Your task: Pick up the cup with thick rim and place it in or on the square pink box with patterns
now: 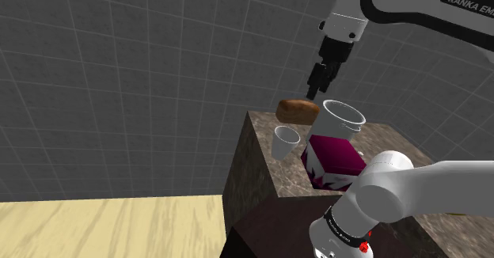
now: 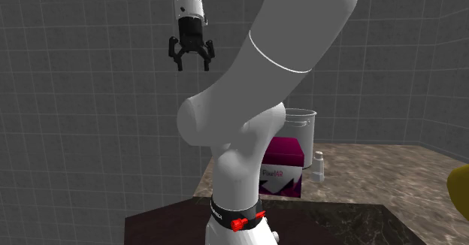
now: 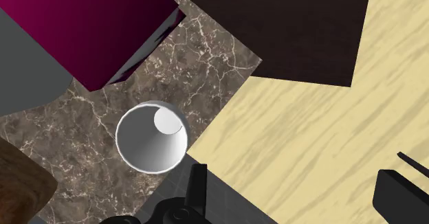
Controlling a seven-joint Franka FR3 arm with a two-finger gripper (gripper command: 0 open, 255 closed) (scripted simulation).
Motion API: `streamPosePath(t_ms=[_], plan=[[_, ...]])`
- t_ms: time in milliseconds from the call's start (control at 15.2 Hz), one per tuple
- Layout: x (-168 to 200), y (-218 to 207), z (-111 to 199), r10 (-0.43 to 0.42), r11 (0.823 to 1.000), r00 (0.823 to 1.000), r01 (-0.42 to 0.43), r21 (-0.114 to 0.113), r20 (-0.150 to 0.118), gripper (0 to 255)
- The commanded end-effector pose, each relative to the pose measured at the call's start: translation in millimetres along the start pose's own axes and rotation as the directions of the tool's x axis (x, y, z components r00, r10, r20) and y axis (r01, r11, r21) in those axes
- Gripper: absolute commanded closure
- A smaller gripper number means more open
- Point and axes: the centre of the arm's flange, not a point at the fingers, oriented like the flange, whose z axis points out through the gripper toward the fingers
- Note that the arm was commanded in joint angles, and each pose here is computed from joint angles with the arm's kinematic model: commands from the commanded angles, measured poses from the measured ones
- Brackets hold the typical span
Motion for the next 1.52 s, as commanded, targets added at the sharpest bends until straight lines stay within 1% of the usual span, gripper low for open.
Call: streamPosePath(t_ms=[0,1452], plan=[[0,0,0,0.000,1.000,1.000,0.000,0.000,0.000,0],[93,75,262,0.042,0.998,0.999,-0.042,-0.047,-0.016,0]])
